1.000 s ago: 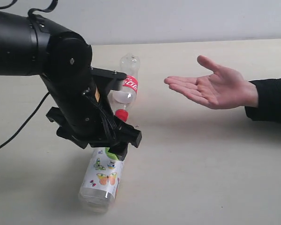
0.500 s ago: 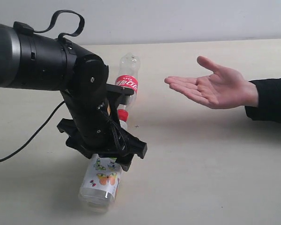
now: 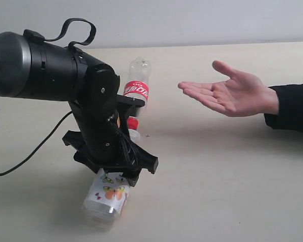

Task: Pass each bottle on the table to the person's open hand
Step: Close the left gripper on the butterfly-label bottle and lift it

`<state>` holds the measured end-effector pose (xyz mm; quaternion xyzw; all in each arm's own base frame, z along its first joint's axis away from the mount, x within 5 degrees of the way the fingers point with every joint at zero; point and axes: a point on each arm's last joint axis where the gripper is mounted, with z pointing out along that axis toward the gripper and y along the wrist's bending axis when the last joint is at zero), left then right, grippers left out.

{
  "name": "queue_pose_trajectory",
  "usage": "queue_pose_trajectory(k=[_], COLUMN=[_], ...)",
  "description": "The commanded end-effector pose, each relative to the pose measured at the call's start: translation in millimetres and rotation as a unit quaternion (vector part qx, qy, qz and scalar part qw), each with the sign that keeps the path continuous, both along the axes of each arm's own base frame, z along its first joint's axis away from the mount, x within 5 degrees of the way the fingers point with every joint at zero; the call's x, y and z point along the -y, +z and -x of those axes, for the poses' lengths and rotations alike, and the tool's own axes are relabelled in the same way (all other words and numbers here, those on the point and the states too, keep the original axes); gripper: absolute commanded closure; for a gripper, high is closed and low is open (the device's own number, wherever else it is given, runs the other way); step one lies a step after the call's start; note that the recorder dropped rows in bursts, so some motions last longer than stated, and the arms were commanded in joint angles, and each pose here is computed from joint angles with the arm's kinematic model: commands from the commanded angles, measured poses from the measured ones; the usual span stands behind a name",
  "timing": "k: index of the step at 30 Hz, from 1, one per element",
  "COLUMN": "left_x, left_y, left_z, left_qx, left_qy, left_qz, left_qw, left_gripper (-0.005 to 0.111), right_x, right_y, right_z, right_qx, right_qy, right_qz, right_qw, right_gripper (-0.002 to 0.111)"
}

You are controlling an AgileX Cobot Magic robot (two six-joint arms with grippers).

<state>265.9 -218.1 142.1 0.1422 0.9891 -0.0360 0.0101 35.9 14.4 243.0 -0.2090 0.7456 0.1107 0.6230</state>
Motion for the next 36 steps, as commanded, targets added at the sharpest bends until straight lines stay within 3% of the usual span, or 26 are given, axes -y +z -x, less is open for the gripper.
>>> queue_pose_trajectory(k=[1,4,9,21,29,36], left_x=[3.2,3.2,2.8,-1.2,-4.8,-4.0], left_y=[2.5,2.5,2.4,16.5,48.0,91.2], left_z=[-0.8,-0.8,0.4,6.9,11.0,12.5], left_qx=[0.007,0.007,0.001,-0.014,0.014,0.062], left_qy=[0.002,0.002,0.003,0.003,0.003,0.028], left_qz=[0.006,0.006,0.004,-0.001,0.020,0.075], left_qw=[1.000,1.000,1.000,1.000,1.000,0.995], left_gripper=[0.051,0.067,0.106,0.107,0.107,0.107], right_x=[0.1,0.1,0.1,0.1,0.1,0.1], right_y=[-1.1,-1.1,-1.1,-1.1,-1.1,-1.1], right_z=[-0.1,-0.1,-0.1,-0.1,-0.1,-0.1], right_qx=[0.001,0.001,0.001,0.001,0.001,0.001], right_qy=[-0.001,-0.001,-0.001,-0.001,-0.001,-0.001], right_qz=[-0.001,-0.001,-0.001,-0.001,-0.001,-0.001], right_qw=[1.000,1.000,1.000,1.000,1.000,1.000], right_gripper=[0.108,0.108,0.108,0.108,0.108,0.108])
